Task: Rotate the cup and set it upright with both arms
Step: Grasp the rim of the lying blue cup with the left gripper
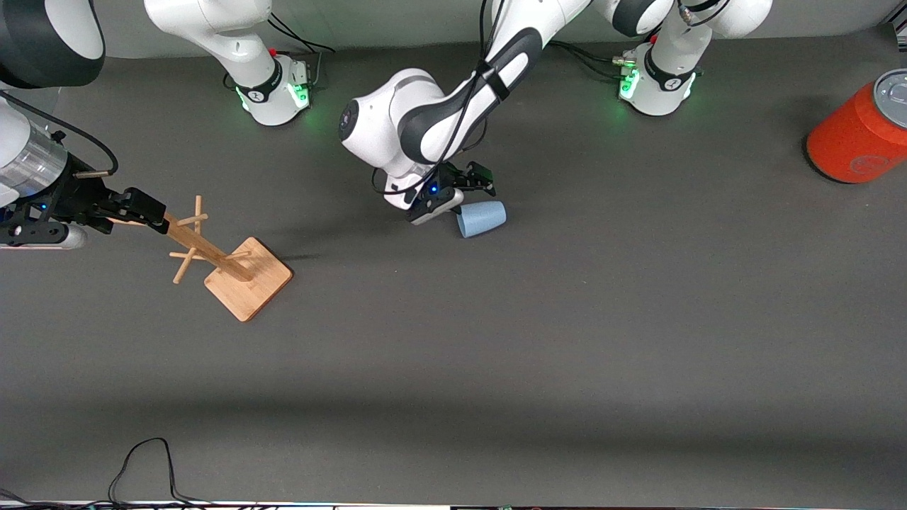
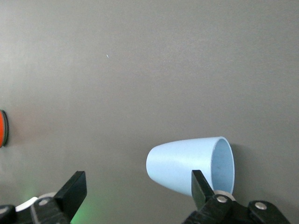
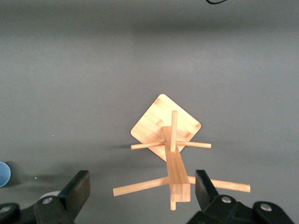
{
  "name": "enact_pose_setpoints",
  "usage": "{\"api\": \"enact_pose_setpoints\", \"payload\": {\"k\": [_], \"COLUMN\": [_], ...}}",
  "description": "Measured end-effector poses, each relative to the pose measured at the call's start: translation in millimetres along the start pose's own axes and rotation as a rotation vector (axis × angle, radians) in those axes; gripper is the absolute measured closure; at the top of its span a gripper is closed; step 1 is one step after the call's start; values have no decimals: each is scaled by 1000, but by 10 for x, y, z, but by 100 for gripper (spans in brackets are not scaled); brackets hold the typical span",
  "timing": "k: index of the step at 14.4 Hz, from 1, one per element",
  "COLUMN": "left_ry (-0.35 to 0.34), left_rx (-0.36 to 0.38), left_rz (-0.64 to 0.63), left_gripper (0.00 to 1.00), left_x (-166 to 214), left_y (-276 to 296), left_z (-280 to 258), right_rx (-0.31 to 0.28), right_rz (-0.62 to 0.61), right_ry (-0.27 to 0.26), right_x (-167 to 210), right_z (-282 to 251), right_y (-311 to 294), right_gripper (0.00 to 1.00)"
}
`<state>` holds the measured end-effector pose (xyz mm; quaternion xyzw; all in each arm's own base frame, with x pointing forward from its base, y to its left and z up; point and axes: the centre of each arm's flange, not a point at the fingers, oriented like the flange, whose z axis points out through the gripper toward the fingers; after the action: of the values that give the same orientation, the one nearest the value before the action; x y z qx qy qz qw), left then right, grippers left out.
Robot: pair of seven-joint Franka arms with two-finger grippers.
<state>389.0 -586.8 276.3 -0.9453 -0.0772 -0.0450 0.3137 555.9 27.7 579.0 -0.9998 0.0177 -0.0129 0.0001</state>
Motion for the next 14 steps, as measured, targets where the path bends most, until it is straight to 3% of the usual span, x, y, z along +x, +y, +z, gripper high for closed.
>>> {"api": "enact_pose_setpoints", "payload": {"k": [3,6,10,14], "left_ry": [12,30,59,56], "left_rx": [15,-34,-97,-51], "left_rz": [-40,-77,-134,-119], "left_gripper": [0,0,0,0], "left_x": [-6,47,87,-50], "left_y": [103,129,210,424], "left_z": [142,52,1,309], "right_rx": [3,40,47,47], "right_rz": [-21,-13,-11,-10], "right_ry": [-2,-8,-8,-14], "right_x": [-1,-6,-3,-8], "right_z": [10,26,34,67], "right_y": [4,-17,-15,-9], "right_gripper": [0,0,0,0]}}
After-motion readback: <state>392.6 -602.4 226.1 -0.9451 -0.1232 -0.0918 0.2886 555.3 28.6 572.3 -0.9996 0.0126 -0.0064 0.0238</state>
